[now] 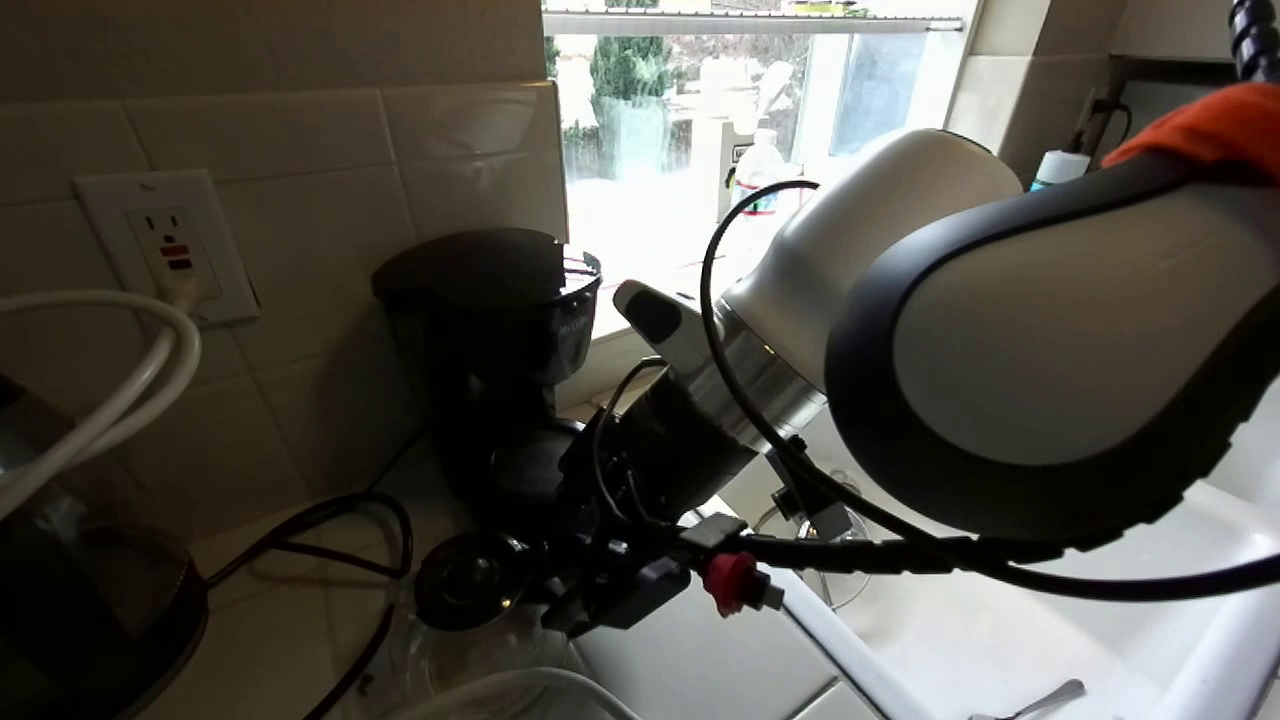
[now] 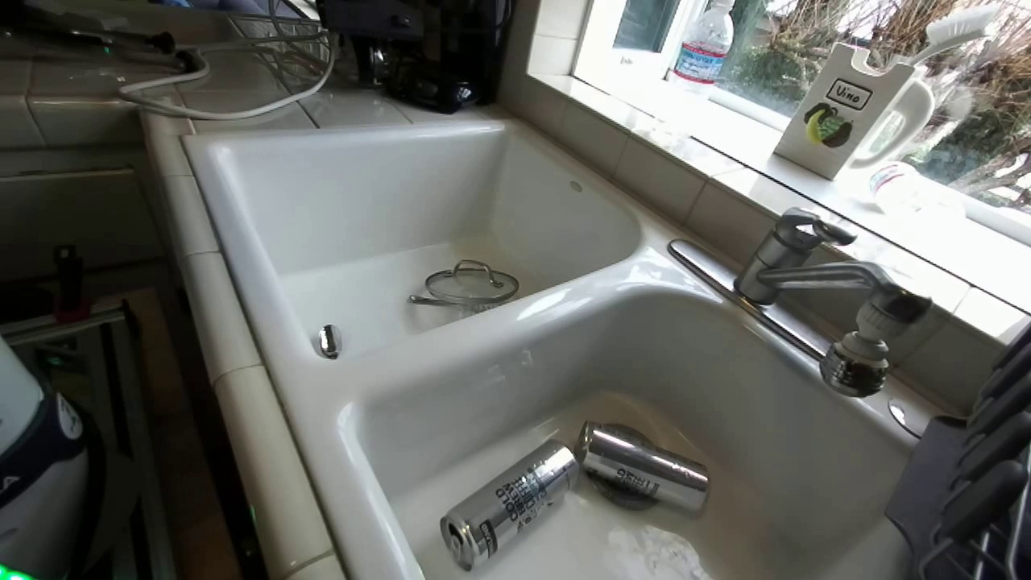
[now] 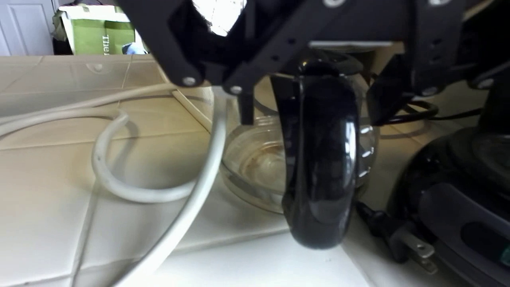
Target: Put the coffee pot on the coffee maker
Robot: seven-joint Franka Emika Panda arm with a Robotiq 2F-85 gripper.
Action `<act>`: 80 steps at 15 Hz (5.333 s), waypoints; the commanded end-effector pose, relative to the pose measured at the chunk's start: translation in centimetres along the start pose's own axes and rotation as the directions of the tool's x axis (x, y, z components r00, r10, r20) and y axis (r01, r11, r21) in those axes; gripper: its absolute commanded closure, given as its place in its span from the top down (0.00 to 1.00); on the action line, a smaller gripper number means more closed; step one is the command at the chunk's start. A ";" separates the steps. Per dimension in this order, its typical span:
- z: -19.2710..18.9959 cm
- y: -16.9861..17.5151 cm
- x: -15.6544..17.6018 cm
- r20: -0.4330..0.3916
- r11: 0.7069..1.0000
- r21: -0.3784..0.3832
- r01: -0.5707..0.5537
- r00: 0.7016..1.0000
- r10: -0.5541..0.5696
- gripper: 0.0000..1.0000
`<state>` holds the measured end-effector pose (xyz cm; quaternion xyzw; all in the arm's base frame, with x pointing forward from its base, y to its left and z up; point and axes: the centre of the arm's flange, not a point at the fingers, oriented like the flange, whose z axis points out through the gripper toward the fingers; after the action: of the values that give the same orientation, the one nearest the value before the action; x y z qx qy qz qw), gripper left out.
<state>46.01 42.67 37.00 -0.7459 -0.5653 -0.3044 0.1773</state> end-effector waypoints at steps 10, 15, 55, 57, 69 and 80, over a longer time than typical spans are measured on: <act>-1.6 -0.5 -0.4 0.005 1.000 0.006 0.000 1.000 0.000 0.00; -2.9 -1.5 0.8 -0.023 1.000 -0.008 0.025 0.999 -0.026 0.00; -1.9 -2.2 1.3 0.050 0.988 0.019 -0.154 0.987 0.153 1.00; -1.6 -2.0 1.2 0.045 0.979 0.014 -0.203 0.978 0.202 1.00; -0.4 -3.5 2.8 0.084 0.905 -0.120 -0.408 0.904 0.418 1.00; 1.3 -3.5 4.7 0.069 0.880 -0.189 -0.436 0.888 0.455 0.68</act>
<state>43.58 45.95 39.47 -0.8806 -0.3672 -0.2603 0.1482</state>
